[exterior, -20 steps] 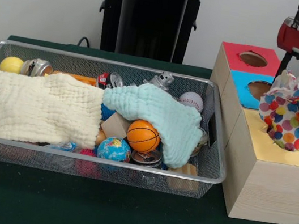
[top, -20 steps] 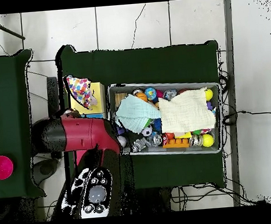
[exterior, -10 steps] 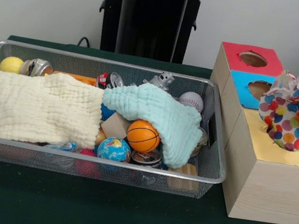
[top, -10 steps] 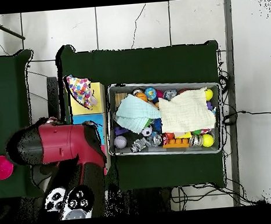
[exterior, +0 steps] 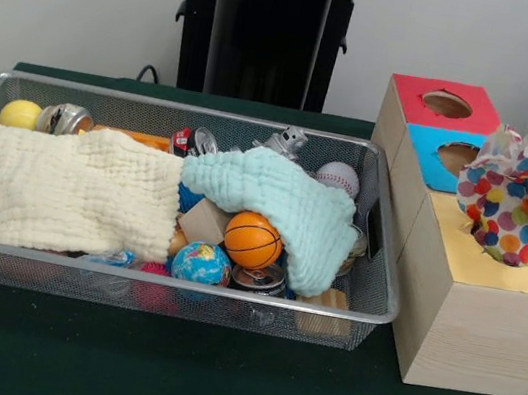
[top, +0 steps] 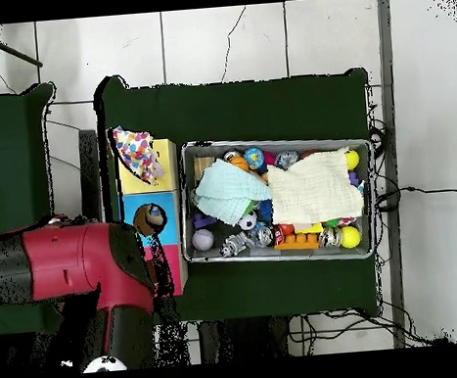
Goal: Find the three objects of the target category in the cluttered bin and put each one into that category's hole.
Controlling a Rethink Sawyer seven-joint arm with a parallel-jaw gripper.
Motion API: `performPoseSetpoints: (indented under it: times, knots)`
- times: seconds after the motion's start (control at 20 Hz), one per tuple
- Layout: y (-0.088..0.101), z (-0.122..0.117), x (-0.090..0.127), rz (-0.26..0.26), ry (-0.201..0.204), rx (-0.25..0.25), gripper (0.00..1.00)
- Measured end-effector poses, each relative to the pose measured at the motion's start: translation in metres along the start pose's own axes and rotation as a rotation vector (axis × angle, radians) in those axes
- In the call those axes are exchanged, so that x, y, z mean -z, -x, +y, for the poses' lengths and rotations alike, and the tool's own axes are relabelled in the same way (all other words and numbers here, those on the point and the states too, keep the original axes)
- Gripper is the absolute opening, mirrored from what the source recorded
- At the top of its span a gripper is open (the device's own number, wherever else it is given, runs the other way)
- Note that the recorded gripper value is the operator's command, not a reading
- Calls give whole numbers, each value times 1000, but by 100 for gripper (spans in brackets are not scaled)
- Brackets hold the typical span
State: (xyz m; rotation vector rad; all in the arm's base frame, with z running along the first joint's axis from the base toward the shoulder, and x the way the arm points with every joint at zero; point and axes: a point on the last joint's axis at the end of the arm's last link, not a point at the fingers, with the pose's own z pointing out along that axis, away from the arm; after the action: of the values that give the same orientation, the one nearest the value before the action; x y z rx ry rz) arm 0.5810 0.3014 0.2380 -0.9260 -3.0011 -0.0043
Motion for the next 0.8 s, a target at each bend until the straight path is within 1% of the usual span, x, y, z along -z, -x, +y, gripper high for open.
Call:
performPoseSetpoints:
  times: [0.25, 0.3, 0.45, 0.5, 0.65, 0.7, 0.8]
  knots:
    - [16, 3, 11, -33, 14, -4, 100]
    - [25, 6, 15, -51, 20, -3, 100]
    - [39, 8, 19, -71, 28, -7, 100]
    - [61, 8, 23, -91, 37, -21, 0]
    - [71, 6, 25, -99, 41, -31, 0]
    - [79, 5, 26, -105, 44, -39, 0]
    - [88, 3, 27, -111, 47, -48, 0]
